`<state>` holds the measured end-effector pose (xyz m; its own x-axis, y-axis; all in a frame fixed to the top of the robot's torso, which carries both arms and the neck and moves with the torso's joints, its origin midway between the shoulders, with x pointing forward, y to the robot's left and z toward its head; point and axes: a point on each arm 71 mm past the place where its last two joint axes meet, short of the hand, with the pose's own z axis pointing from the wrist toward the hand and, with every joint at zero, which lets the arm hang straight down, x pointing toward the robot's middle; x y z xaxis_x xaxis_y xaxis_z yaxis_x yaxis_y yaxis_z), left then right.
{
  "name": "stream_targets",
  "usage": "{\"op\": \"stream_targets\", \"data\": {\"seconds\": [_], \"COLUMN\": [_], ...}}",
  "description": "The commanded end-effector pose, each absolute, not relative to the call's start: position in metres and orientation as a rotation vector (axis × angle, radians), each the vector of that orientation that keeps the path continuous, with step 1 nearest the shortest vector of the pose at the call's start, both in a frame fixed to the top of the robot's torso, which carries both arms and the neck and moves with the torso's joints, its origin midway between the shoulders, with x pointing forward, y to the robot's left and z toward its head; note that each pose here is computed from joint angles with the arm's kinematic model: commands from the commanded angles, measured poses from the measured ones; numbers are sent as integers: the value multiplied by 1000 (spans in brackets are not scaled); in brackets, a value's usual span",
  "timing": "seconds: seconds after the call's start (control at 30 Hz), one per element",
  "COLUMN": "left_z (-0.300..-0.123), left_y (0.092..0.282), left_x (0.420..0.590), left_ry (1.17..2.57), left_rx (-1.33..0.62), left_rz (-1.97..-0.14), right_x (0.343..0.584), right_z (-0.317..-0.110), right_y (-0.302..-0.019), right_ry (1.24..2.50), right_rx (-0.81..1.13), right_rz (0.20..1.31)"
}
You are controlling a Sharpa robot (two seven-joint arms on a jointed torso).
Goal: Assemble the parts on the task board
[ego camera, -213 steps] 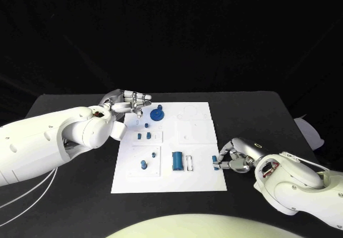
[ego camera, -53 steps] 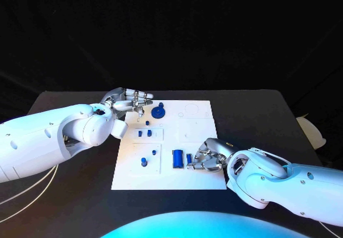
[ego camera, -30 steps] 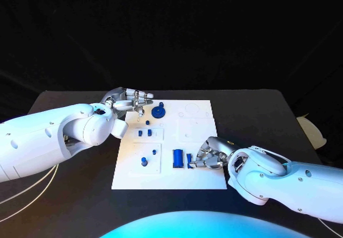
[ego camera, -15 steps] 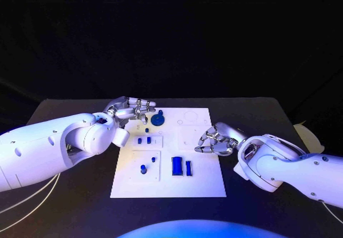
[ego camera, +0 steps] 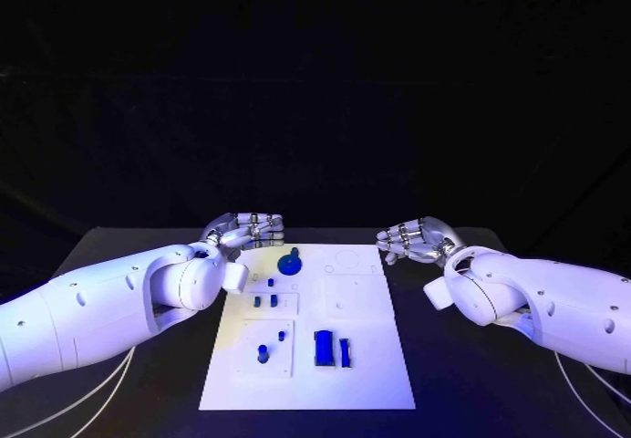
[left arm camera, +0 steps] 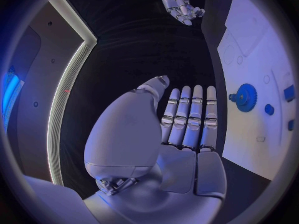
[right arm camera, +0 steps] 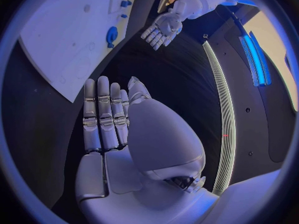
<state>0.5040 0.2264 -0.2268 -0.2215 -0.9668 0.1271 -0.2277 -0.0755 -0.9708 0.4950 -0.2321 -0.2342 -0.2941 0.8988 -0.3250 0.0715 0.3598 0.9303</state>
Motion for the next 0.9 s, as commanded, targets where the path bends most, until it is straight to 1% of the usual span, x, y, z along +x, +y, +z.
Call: {"op": "stream_targets", "data": {"seconds": [0.03,0.2,0.33,0.37,0.47,0.7,0.9], "left_z": [-229,-236,-238,-240,-239,-237,-231], "left_y": [228,227,226,225,224,214,201], "left_x": [511,518,521,519,517,503,479], "left_ry": [1385,1348,1335,1402,1397,1348,1272], "left_rx": [-1370,-1373,-1374,-1372,-1367,-1327,-1260], "left_rz": [-1365,-1333,-1317,-1321,-1317,-1289,-1252], "right_x": [509,523,526,526,524,508,482], "right_z": [-231,-230,-230,-233,-233,-232,-229], "right_y": [-232,-230,-227,-231,-230,-218,-202], "right_ry": [1543,1502,1494,1526,1515,1422,1296], "right_rx": [1002,1010,1000,995,1002,1063,1150], "right_rz": [1264,1308,1327,1211,1214,1237,1243]}}
